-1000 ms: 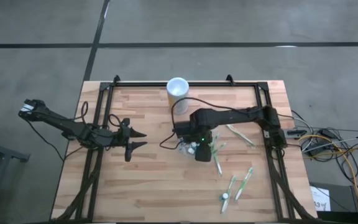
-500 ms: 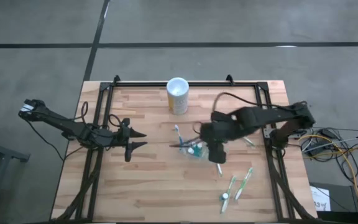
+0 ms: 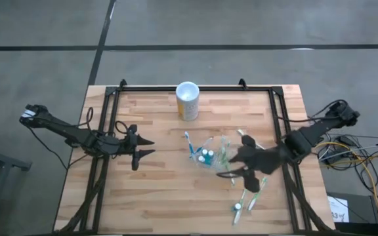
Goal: Pick & Place toothbrushing station
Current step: Put the blue mouthwash into the middle section of the transparent organizer
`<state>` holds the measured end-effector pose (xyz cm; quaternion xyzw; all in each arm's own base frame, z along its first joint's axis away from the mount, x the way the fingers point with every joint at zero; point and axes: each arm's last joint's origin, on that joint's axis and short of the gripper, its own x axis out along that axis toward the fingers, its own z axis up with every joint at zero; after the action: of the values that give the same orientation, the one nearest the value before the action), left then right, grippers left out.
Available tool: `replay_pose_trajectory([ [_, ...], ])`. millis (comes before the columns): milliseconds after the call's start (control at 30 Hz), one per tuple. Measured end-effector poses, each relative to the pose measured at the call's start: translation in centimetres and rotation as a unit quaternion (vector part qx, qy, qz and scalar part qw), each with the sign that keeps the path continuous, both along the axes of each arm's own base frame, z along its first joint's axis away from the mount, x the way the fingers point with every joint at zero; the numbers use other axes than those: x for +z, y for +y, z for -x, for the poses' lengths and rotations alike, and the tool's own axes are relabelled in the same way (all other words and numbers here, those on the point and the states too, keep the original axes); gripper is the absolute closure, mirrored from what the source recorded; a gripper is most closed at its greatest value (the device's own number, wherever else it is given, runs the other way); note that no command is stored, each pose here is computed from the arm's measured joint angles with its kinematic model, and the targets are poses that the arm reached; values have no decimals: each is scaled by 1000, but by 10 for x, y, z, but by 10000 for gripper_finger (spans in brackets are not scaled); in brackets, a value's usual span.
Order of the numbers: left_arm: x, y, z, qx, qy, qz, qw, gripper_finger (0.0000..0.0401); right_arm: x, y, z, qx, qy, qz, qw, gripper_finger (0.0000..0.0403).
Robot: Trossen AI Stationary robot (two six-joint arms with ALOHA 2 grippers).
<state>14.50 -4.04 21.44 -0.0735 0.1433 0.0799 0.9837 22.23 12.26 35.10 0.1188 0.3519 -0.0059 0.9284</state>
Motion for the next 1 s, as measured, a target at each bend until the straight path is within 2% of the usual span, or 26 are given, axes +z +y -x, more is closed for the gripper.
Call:
replay_pose_trajectory([
  [100,0,0,0,0,0,0,1000,244,-19,11,16,10,0,-26,1000,220],
  [200,0,0,0,0,0,0,1000,244,-36,26,34,35,-12,-31,999,220],
  [400,0,0,0,0,0,0,1000,244,-68,52,71,98,-37,12,994,220],
  [567,0,0,0,0,0,0,1000,244,-97,69,94,152,-79,69,983,220],
  [633,0,0,0,0,0,0,1000,244,-107,73,99,165,-99,77,978,220],
  [867,0,0,0,0,0,0,1000,244,-135,75,101,182,-157,45,970,220],
  [1000,0,0,0,0,0,0,1000,244,-154,78,99,188,-155,59,968,220],
])
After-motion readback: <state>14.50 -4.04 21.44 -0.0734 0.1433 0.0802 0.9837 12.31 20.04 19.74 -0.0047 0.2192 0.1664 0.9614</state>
